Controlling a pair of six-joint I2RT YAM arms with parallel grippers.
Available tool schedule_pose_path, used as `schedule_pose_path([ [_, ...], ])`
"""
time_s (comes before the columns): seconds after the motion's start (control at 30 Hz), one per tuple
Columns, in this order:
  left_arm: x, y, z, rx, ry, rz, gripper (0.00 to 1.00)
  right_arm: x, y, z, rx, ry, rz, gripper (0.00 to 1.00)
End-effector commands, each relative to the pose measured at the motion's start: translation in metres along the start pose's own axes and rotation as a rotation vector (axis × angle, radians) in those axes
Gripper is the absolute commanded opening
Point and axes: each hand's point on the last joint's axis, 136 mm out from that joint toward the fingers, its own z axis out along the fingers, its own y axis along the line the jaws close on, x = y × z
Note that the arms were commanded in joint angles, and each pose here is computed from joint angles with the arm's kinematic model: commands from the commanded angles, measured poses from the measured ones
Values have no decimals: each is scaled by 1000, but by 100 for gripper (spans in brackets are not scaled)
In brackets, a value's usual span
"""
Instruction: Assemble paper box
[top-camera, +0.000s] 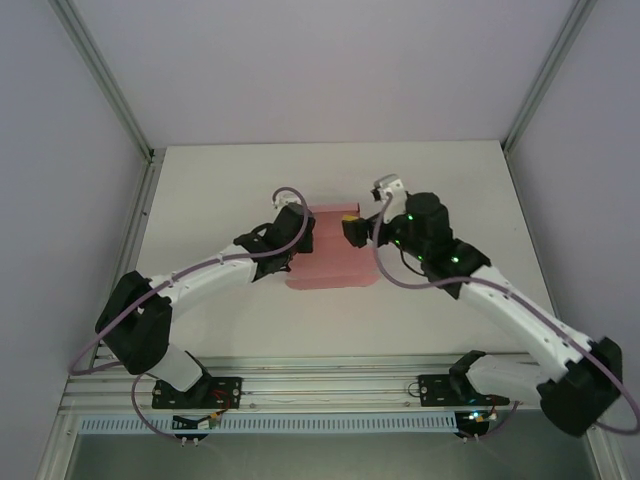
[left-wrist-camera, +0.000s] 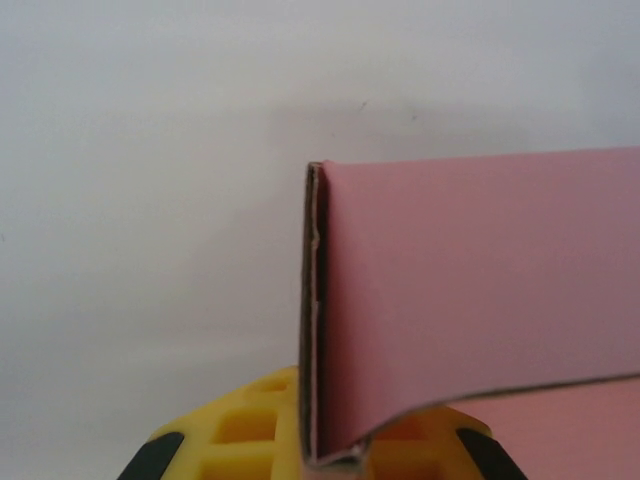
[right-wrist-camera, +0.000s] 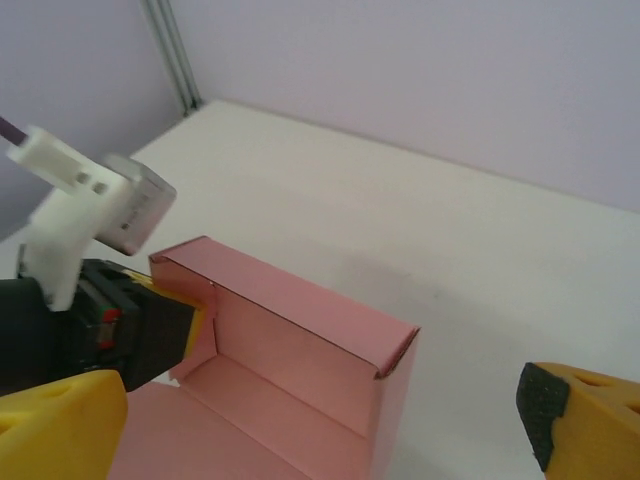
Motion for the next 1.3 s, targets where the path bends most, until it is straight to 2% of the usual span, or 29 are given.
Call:
schedule_pose_path([
  [0.0, -25, -1, -7, 35, -63, 194, 0, 15, -27, -19, 140, 15, 81, 100],
  [0.1, -18, -10, -4, 122, -31, 443, 0, 18, -51, -39, 240, -22, 147, 100],
  [0.13, -6, -18, -6, 191, 19, 562, 0, 20, -54, -44, 241, -21, 165, 100],
  [0.2, 35, -29, -17, 360, 194, 815, 1, 27, -57, -51, 235, -3, 198, 100],
  [0.23, 48, -31, -27, 424, 276, 899, 5, 31, -59, -54, 238, 5, 204, 100],
  [0.27, 50, -33, -33, 449, 323, 964, 6, 35, -61, -55, 244, 16, 200, 100],
  [0.37, 36, -23, -28, 355, 376, 1099, 1, 46, -61, -56, 247, 75, 182, 100],
  [0.5, 48, -17, -10, 296, 527, 1352, 0, 56, -66, -57, 277, 133, 180, 100],
  [0.63, 57, -15, 23, 92, 666, 1585, 0, 63, -74, -62, 318, 142, 184, 100],
  [0.7, 62, -23, 36, 92, 682, 1671, 0, 64, -77, -68, 337, 133, 187, 100],
  [0.83, 64, -42, 61, 88, 627, 1777, 0, 65, -79, -80, 353, 120, 194, 100],
  [0.87, 65, -46, 64, 91, 623, 1789, 4, 66, -80, -83, 361, 115, 197, 100],
  [0.9, 63, -51, 67, 96, 604, 1785, 12, 66, -83, -85, 375, 111, 199, 100],
  [0.93, 57, -59, 70, 103, 562, 1758, 26, 68, -85, -88, 388, 109, 201, 100],
  [0.97, 52, -65, 70, 117, 530, 1732, 31, 68, -87, -90, 398, 105, 201, 100],
  [1.03, 39, -79, 62, 153, 455, 1690, 49, 70, -91, -92, 415, 111, 203, 100],
  [1.13, 15, -95, 42, 203, 342, 1625, 62, 70, -95, -94, 421, 122, 218, 100],
  [1.23, -13, -104, 17, 240, 225, 1527, 71, 68, -97, -92, 414, 125, 223, 100],
  [1.27, -25, -106, 10, 238, 175, 1477, 86, 68, -97, -91, 408, 128, 224, 100],
])
